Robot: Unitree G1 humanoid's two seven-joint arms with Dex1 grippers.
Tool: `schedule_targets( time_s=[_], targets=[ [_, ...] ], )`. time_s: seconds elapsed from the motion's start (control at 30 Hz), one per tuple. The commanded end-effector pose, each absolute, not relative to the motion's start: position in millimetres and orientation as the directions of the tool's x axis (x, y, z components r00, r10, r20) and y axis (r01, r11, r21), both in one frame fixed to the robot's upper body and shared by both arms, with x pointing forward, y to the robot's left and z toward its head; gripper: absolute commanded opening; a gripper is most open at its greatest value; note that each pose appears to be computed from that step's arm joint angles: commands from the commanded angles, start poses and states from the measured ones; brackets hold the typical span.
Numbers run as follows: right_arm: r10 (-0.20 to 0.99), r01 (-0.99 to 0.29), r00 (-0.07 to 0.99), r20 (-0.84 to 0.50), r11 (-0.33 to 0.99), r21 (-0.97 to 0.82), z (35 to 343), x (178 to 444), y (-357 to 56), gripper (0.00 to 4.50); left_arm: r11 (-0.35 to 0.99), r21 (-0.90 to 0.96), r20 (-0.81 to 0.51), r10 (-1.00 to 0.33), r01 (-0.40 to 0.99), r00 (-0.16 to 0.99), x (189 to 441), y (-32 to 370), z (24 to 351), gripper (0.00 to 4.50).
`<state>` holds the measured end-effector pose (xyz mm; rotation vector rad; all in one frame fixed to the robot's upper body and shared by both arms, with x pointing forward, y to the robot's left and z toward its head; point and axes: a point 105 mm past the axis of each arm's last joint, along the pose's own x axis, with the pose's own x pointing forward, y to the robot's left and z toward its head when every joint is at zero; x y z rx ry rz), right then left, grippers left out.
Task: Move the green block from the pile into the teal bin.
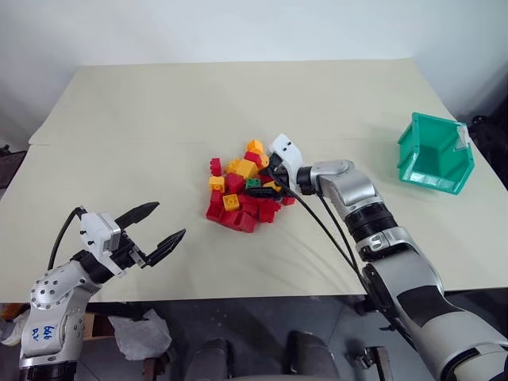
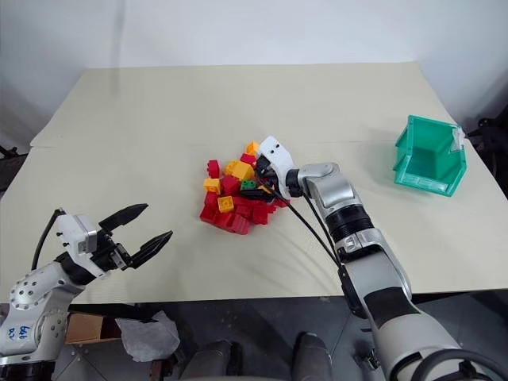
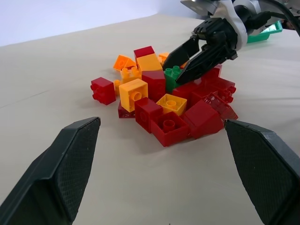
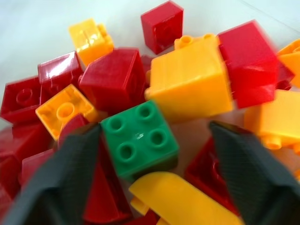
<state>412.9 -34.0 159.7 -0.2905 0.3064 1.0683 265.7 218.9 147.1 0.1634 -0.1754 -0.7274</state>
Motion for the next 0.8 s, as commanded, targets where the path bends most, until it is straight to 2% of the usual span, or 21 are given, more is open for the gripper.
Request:
schedule_targets(
  time_s=[0.03,0.27,0.33,0.4,0.5,0.73,0.77,0.8],
  targets=[
    [0.83,-0.916,0.399,-0.389,0.377,-0.135,172.1,409.4,-29.6,2.51,0.733,0.239,0.133,-0.675,0.637,0.726,262.9,216.3,155.6,4.5],
    [0.829,-0.918,0.397,-0.394,0.364,-0.158,175.0,412.8,-31.4,2.51,0.734,0.238,0.131,-0.673,0.635,0.728,262.5,216.8,155.4,4.5],
    [0.834,-0.916,0.402,-0.379,0.369,-0.158,177.0,414.1,-30.8,2.14,0.734,0.239,0.133,-0.673,0.635,0.728,262.7,216.8,155.7,4.5],
    [0.839,-0.913,0.408,-0.361,0.375,-0.161,180.0,415.5,-30.9,1.57,0.733,0.24,0.134,-0.674,0.636,0.726,263.1,216.4,156.2,4.5],
    [0.853,-0.909,0.417,-0.313,0.384,-0.161,188.0,416.1,-34.1,1.45,0.726,0.244,0.137,-0.682,0.642,0.719,263.5,214.1,158.0,4.5],
    [0.952,-0.944,0.292,-0.086,0.273,-0.188,226.2,383.1,-57.6,1.45,0.676,0.256,0.148,-0.734,0.691,0.663,265.0,197.8,166.5,4.5],
    [0.944,-0.928,0.327,-0.037,0.313,-0.203,234.6,381.0,-73.1,1.45,0.653,0.262,0.151,-0.755,0.71,0.639,265.5,190.6,169.0,4.5],
    [0.911,-0.891,0.411,0.013,0.405,-0.204,242.9,383.4,-97.2,1.45,0.618,0.27,0.148,-0.784,0.739,0.602,265.6,180.7,171.1,4.5]
  ],
)
